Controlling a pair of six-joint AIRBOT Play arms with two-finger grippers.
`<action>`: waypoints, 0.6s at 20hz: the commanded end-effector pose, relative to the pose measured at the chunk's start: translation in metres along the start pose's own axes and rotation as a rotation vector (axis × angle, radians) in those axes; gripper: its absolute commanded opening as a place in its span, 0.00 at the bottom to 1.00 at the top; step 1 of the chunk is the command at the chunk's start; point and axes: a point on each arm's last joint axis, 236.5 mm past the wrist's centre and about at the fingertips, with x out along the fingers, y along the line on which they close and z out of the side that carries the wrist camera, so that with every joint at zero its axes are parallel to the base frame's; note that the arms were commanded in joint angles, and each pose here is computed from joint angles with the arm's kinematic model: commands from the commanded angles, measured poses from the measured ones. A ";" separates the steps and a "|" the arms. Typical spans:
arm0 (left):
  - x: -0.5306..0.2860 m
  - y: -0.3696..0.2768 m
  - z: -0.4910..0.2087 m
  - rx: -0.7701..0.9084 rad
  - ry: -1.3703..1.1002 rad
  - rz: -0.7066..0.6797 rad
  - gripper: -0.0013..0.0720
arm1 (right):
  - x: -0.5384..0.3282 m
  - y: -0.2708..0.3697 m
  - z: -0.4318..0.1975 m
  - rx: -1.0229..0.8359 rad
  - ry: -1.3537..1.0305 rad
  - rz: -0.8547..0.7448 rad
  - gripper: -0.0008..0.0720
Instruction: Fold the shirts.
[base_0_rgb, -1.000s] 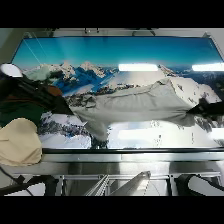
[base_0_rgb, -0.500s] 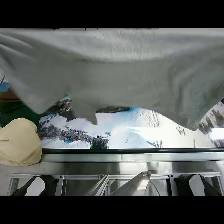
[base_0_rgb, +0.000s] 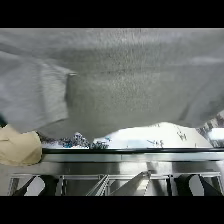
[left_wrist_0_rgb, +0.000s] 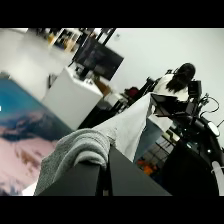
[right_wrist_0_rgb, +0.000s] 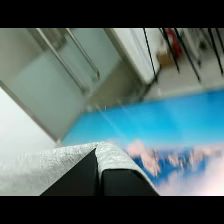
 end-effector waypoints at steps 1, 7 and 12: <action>0.043 0.123 -0.058 -0.201 0.216 0.192 0.06 | 0.045 -0.097 -0.090 0.180 0.245 -0.114 0.03; 0.096 0.303 -0.155 -0.509 0.475 0.252 0.05 | 0.113 -0.258 -0.227 0.461 0.409 -0.226 0.03; 0.112 0.397 -0.176 -0.627 0.486 0.264 0.03 | 0.138 -0.330 -0.268 0.596 0.369 -0.229 0.03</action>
